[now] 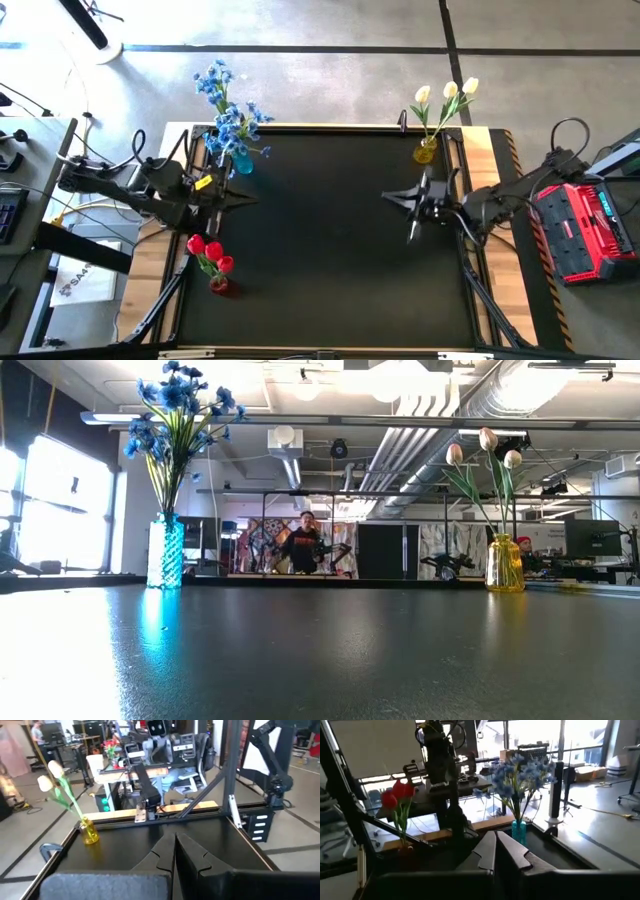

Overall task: Sort flowers into vase by color
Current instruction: Return to Home Position

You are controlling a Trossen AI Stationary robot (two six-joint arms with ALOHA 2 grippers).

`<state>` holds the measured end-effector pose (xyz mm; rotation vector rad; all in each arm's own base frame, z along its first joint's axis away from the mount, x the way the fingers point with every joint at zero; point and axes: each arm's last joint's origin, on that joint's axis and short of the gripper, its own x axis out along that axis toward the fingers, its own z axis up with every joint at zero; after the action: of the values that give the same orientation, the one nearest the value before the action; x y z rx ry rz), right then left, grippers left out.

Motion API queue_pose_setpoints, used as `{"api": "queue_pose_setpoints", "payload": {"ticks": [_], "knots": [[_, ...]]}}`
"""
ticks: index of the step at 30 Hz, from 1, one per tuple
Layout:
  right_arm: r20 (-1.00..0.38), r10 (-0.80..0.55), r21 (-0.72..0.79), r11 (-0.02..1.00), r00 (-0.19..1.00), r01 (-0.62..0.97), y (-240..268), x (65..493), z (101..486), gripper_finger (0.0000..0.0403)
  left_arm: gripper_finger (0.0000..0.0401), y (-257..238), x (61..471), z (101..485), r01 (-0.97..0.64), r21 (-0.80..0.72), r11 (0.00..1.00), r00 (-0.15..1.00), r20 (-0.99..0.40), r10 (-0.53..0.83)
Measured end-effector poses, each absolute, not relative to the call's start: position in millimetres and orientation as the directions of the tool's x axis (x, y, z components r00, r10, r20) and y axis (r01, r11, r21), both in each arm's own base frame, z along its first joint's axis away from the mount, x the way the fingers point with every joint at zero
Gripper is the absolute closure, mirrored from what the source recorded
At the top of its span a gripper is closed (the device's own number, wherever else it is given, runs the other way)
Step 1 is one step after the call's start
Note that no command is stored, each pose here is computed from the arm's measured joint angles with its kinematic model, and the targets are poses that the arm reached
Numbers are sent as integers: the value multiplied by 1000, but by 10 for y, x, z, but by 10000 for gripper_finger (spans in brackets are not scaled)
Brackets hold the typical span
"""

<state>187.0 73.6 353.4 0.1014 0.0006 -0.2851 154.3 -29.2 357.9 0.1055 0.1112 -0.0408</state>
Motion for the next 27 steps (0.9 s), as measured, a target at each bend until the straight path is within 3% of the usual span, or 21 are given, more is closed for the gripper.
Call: {"api": "queue_pose_setpoints", "payload": {"ticks": [5,15,23,27], "knots": [[56,-177,166,972,983,166,562,1773,3235,403,401,-201,1464,3341,-9,45,999,992,-123,14],[84,-86,146,987,993,73,224,1554,2930,403,401,-106,1225,2937,-63,-41,997,989,-133,57],[153,-98,161,984,983,74,77,1220,2692,403,401,-90,1173,2707,-89,-51,995,990,-117,82],[138,-110,170,982,984,86,43,1090,2556,403,401,-72,1253,2507,-109,-52,993,977,-188,98]]}}
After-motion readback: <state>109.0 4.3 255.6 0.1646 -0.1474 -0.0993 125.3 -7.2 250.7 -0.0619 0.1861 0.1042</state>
